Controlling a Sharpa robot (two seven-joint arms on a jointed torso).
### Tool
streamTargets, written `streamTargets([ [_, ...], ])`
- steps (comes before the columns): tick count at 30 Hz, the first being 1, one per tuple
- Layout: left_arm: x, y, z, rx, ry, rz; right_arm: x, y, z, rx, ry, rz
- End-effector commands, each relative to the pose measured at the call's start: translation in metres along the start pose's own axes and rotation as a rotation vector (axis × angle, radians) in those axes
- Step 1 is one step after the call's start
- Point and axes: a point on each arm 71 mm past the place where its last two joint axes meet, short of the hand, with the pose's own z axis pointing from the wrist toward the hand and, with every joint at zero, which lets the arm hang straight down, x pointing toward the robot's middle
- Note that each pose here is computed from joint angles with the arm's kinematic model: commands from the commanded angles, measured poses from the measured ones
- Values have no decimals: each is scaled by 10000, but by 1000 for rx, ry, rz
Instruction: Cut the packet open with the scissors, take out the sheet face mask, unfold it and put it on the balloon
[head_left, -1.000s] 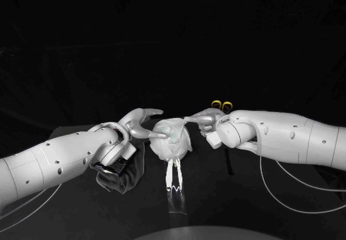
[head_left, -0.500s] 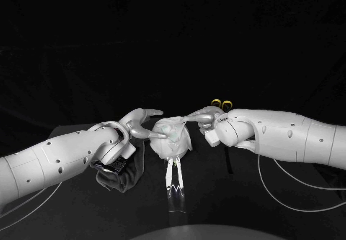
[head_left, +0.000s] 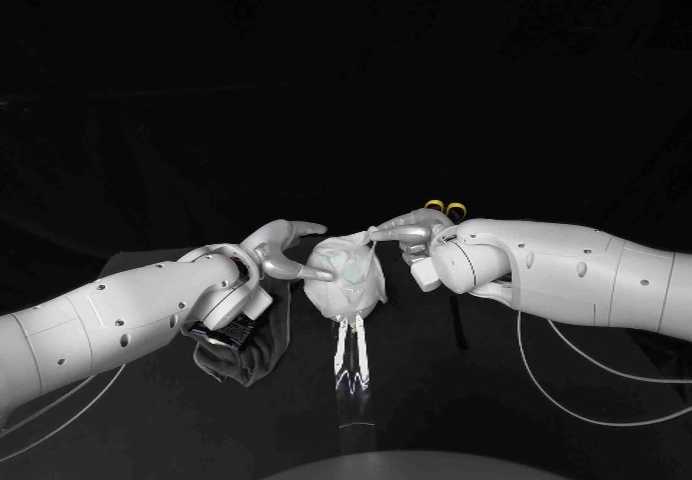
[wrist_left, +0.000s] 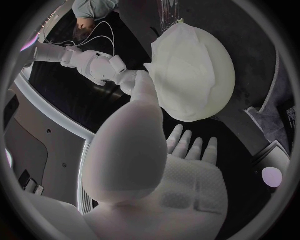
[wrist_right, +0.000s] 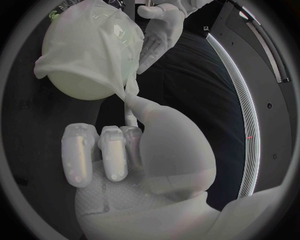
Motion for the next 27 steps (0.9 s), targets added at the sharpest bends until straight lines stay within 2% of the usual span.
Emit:
streamTargets([
  [1, 16, -10, 7, -5, 14, 5, -2, 46, -8, -58, -1, 6],
  [15, 8, 2, 5, -16, 9, 2, -15, 64, -22, -84, 5, 4],
  [27, -28, 26, -16, -17, -14, -36, -103, 66, -19, -101, -39, -27],
])
